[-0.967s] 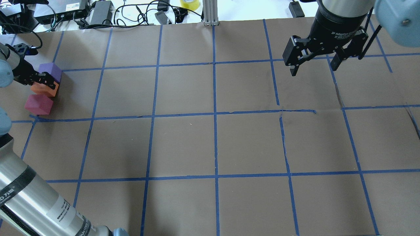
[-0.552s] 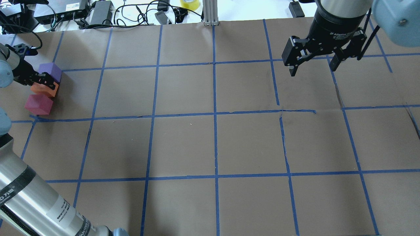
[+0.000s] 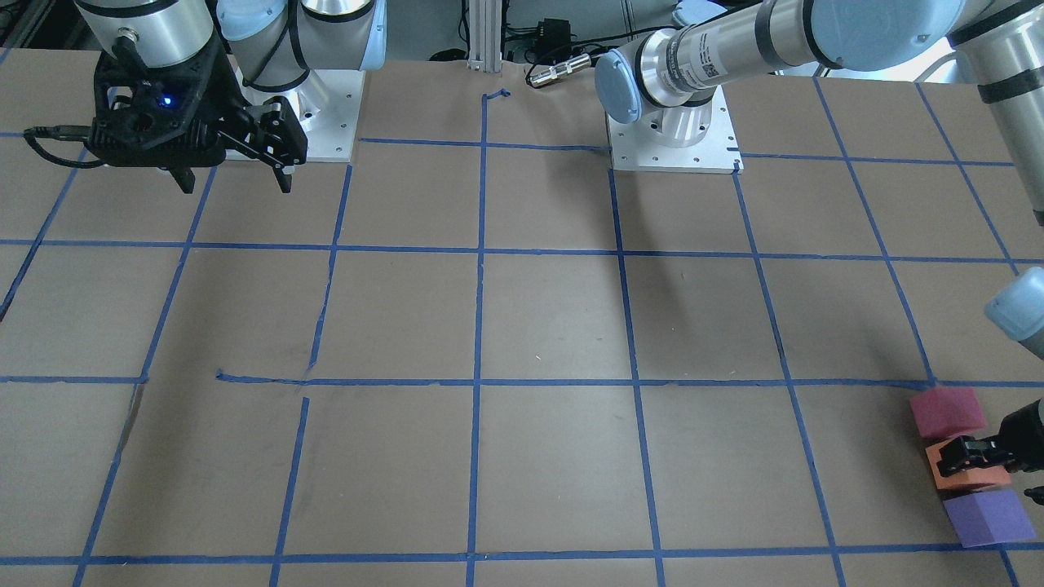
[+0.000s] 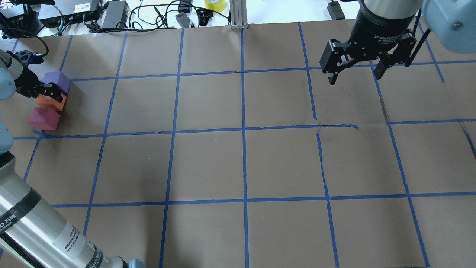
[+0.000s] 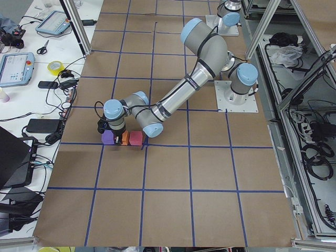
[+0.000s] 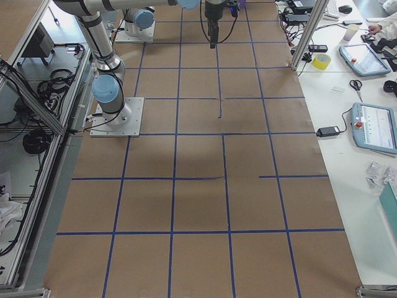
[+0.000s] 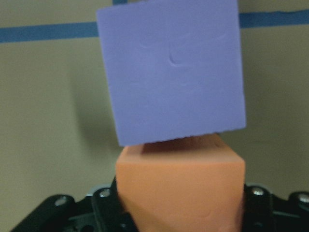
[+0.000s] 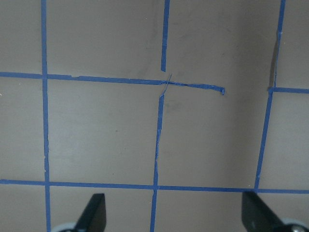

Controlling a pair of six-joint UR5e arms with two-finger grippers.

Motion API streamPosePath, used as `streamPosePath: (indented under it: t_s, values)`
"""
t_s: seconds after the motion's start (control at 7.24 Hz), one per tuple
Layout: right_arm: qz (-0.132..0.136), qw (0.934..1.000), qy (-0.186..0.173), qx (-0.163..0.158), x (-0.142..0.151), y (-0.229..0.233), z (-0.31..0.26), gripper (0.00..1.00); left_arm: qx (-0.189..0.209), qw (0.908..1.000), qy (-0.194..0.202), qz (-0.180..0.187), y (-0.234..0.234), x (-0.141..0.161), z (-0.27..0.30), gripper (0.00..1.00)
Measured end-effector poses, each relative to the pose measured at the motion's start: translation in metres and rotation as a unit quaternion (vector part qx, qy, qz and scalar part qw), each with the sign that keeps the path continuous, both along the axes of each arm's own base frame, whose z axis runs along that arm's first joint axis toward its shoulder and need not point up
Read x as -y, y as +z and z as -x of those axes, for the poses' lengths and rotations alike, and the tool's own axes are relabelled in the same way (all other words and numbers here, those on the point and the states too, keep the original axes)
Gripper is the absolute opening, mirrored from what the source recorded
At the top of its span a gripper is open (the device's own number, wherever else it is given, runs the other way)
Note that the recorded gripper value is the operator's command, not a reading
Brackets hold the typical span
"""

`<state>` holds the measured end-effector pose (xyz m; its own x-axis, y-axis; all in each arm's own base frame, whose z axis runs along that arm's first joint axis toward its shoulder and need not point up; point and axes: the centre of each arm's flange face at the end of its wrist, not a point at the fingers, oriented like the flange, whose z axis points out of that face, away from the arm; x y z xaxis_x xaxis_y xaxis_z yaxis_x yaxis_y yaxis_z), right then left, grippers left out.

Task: Arrange blocks in a line
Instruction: 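Lower the orange cube into the gap and push it into line, then open the left gripper and raise it away from the cubes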

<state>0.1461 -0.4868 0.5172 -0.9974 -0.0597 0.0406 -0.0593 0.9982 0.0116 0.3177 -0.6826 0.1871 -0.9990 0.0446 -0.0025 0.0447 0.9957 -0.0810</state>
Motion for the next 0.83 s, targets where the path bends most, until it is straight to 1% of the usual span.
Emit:
streamPosePath:
  t_s: [0.14, 0.28, 0.55, 0.69, 0.83]
  values:
    - [0.003, 1.0000, -0.007, 0.001, 0.000, 0.002, 0.000, 1.00, 0.001, 1.0000, 0.000, 0.001, -0.001, 0.000, 0.000, 0.82]
    - [0.006, 0.9999, -0.011, 0.002, -0.002, 0.004, 0.000, 1.00, 0.002, 1.0000, 0.000, 0.002, -0.001, 0.000, -0.001, 1.00]
    - [0.009, 0.9999, -0.011, 0.005, -0.004, 0.006, -0.001, 1.00, 0.004, 1.0000, 0.000, 0.004, 0.001, 0.000, -0.001, 1.00]
    - [0.009, 0.9999, -0.009, 0.005, -0.004, 0.006, -0.001, 1.00, 0.009, 0.9999, 0.000, 0.012, 0.015, 0.000, -0.001, 1.00]
    - [0.008, 0.9999, -0.008, 0.005, -0.004, 0.006, -0.001, 1.00, 0.017, 0.9996, 0.000, 0.024, 0.040, -0.002, 0.001, 1.00]
